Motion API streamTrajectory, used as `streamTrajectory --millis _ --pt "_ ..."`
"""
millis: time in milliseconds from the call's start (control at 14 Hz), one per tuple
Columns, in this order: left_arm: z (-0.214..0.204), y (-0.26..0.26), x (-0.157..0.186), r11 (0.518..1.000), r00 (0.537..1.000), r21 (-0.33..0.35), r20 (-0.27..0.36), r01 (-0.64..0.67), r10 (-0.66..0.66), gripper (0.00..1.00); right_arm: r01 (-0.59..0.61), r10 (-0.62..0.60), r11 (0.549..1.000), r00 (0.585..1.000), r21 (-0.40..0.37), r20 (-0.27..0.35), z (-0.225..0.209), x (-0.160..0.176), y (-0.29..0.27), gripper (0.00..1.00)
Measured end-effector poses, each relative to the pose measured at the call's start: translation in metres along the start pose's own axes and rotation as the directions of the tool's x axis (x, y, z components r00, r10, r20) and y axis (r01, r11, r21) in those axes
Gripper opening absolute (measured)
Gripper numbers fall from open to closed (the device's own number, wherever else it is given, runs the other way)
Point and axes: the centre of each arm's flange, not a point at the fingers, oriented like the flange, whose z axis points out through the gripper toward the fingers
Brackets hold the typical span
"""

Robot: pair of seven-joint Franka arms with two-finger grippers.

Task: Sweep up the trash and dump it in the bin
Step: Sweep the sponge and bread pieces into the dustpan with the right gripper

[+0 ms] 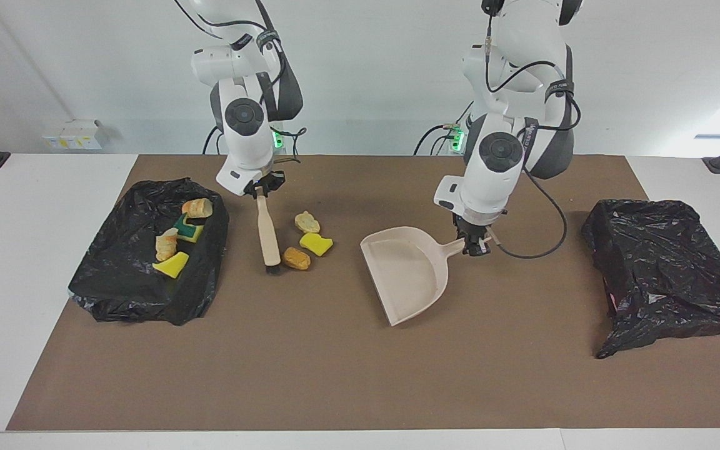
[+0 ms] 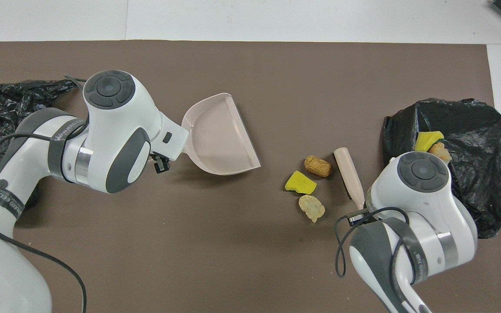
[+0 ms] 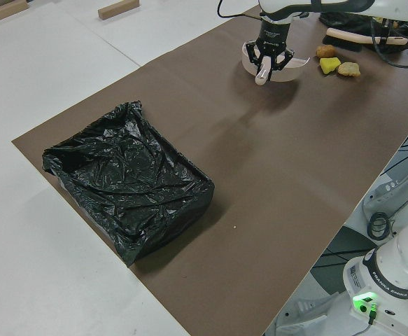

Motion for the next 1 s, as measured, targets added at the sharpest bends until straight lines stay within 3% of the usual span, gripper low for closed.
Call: streamTrajectory --millis 285,570,997 --pt "0.007 0.064 0.031 0.996 0.995 0.043 0.056 -0.081 0.079 0.33 -0.014 0.014 0.999 1.0 0.036 0.001 0.015 -0.006 -0.026 0.27" --pt "0.025 0.106 0.046 0.998 0.996 0.047 0.068 0.049 -0.052 0.33 -0.039 0.038 0.992 0.999 0.123 0.008 0.022 -0.009 -0.04 0.27" --pt "0.032 0.125 0.058 0.991 0.992 0.064 0.051 0.114 -0.118 0.33 -0.036 0.052 0.956 0.998 0.291 -0.046 0.013 -0.009 -0.093 0.27"
